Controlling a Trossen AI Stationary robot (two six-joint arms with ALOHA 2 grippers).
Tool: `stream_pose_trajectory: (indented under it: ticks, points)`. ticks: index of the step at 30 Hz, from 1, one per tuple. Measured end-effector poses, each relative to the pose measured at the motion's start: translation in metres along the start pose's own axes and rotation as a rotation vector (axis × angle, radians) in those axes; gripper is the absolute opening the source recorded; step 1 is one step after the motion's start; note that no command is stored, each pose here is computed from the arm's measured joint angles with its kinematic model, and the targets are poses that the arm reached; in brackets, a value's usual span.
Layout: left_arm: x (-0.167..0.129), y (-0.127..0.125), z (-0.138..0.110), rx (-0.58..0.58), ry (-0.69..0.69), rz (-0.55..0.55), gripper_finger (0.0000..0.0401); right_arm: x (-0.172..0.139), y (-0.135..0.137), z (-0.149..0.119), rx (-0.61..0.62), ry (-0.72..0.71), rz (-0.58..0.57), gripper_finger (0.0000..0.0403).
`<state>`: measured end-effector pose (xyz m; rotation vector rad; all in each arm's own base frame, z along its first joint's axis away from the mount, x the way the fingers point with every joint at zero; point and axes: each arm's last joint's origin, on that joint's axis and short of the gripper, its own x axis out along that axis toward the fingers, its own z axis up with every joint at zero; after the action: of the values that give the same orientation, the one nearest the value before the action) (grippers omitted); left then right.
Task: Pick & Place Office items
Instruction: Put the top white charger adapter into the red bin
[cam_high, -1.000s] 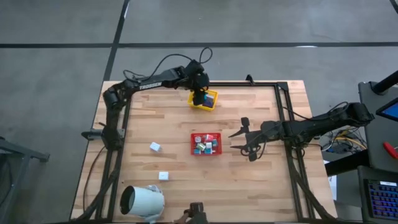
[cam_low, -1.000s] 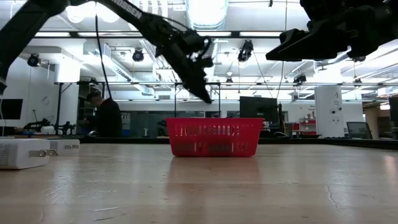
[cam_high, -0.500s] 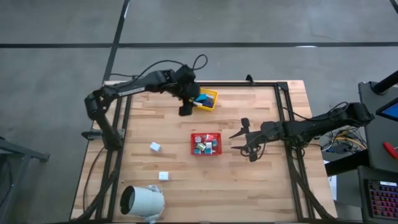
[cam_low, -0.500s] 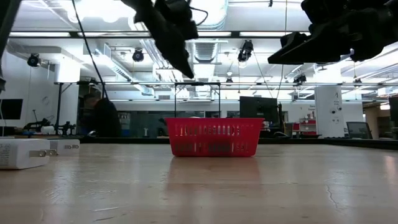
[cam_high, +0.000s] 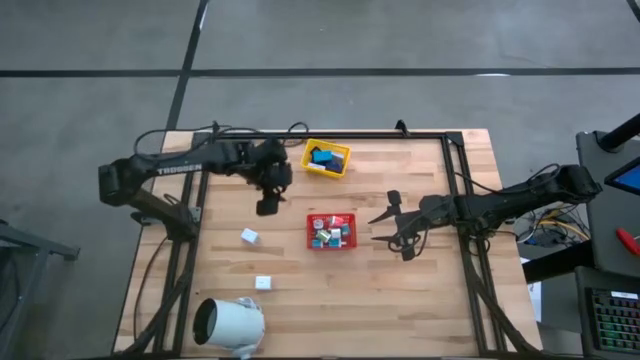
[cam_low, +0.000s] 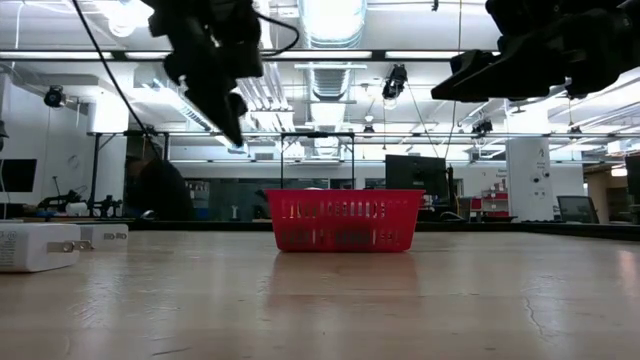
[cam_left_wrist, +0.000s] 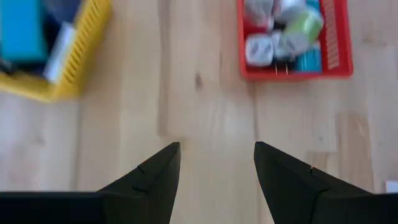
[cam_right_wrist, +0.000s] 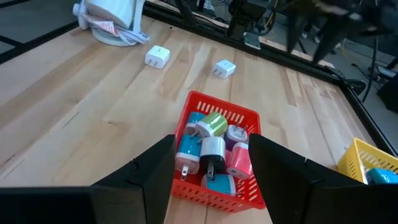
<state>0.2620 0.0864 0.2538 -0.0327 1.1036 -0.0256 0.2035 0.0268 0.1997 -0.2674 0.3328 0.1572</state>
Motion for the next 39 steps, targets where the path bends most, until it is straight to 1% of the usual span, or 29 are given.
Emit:
stream_pose_trajectory:
  ticks: [3, 9, 12, 19, 26, 28, 39]
  points:
    - [0.008, -0.010, -0.013, -0.016, 0.034, -0.017, 0.0209, 0.000, 0.000, 0.000, -0.001, -0.002, -0.001, 0.0201]
    - [0.021, -0.029, -0.028, 0.007, 0.109, -0.042, 0.0209, 0.000, -0.001, 0.002, 0.006, -0.024, -0.006, 0.0201]
    - [0.022, -0.038, -0.034, 0.048, 0.170, -0.064, 0.0209, 0.000, -0.001, 0.003, 0.013, -0.028, -0.007, 0.0201]
    - [0.021, -0.054, -0.044, 0.087, 0.286, -0.107, 0.0209, 0.000, -0.001, 0.003, 0.032, -0.028, -0.007, 0.0201]
    - [0.025, -0.060, -0.049, 0.082, 0.311, -0.115, 0.0209, 0.000, -0.001, 0.002, 0.036, -0.025, -0.007, 0.0201]
    - [0.027, -0.060, -0.052, 0.061, 0.325, -0.115, 0.0209, 0.000, -0.001, 0.002, 0.036, -0.025, -0.007, 0.0201]
    - [0.044, -0.067, -0.078, 0.002, 0.421, -0.121, 0.0209, 0.000, -0.001, 0.002, 0.036, -0.024, -0.007, 0.0201]
